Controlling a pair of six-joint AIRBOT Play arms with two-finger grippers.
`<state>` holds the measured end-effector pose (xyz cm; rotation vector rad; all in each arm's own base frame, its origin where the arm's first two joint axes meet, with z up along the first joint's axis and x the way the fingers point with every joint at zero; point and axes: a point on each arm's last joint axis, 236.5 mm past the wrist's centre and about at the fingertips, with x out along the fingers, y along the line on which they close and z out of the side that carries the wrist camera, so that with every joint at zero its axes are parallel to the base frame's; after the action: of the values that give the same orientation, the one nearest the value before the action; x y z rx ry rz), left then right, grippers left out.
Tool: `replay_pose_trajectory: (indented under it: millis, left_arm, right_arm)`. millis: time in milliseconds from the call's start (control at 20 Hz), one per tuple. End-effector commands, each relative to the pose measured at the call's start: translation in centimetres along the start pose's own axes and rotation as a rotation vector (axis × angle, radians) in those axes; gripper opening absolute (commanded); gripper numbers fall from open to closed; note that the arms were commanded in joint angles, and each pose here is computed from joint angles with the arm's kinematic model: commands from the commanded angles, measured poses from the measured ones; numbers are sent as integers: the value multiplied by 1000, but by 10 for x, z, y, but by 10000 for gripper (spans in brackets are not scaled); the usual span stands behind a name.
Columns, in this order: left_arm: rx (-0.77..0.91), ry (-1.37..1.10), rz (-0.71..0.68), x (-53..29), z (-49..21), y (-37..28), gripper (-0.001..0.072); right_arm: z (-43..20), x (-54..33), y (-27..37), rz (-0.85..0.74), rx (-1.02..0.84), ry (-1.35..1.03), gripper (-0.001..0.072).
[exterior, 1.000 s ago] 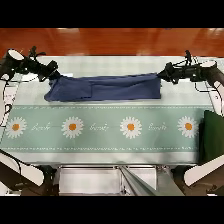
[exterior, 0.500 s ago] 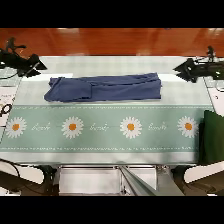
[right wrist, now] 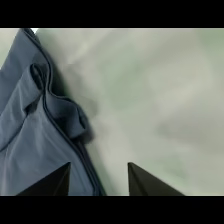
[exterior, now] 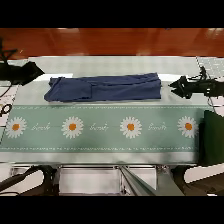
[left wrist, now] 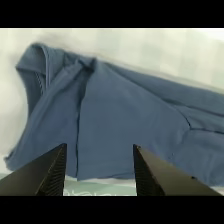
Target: Fold the shirts.
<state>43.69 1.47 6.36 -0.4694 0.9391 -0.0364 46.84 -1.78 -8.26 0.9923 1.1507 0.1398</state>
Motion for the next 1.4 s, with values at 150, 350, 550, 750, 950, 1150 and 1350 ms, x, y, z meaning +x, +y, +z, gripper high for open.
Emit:
replay_pose_trajectory:
  millis: [150, 350, 550, 750, 950, 1150, 1350]
  left_arm:
    - [3, 29, -39, 7, -33, -18, 507]
    - [13, 35, -48, 8, -36, -24, 506]
    - [2, 36, -60, 9, -36, -26, 507]
    - [1, 25, -58, 10, -33, -26, 507]
    - [-15, 19, -77, 9, -31, -30, 506]
    - [26, 49, -141, 11, -42, -57, 316]
    - [191, 74, -214, 19, -67, -111, 18]
  right_arm:
    - [-13, 45, 21, 78, 31, 49, 421]
    - [-9, 66, 42, 89, 16, 71, 418]
    - [-1, 82, 66, 98, -27, 54, 276]
    - [10, 79, 85, 111, -86, 23, 24]
    - [3, 47, 97, 83, -205, 49, 23]
    - [-7, -17, 106, -62, -388, 34, 23]
    - [-32, -84, 128, -84, -478, -45, 23]
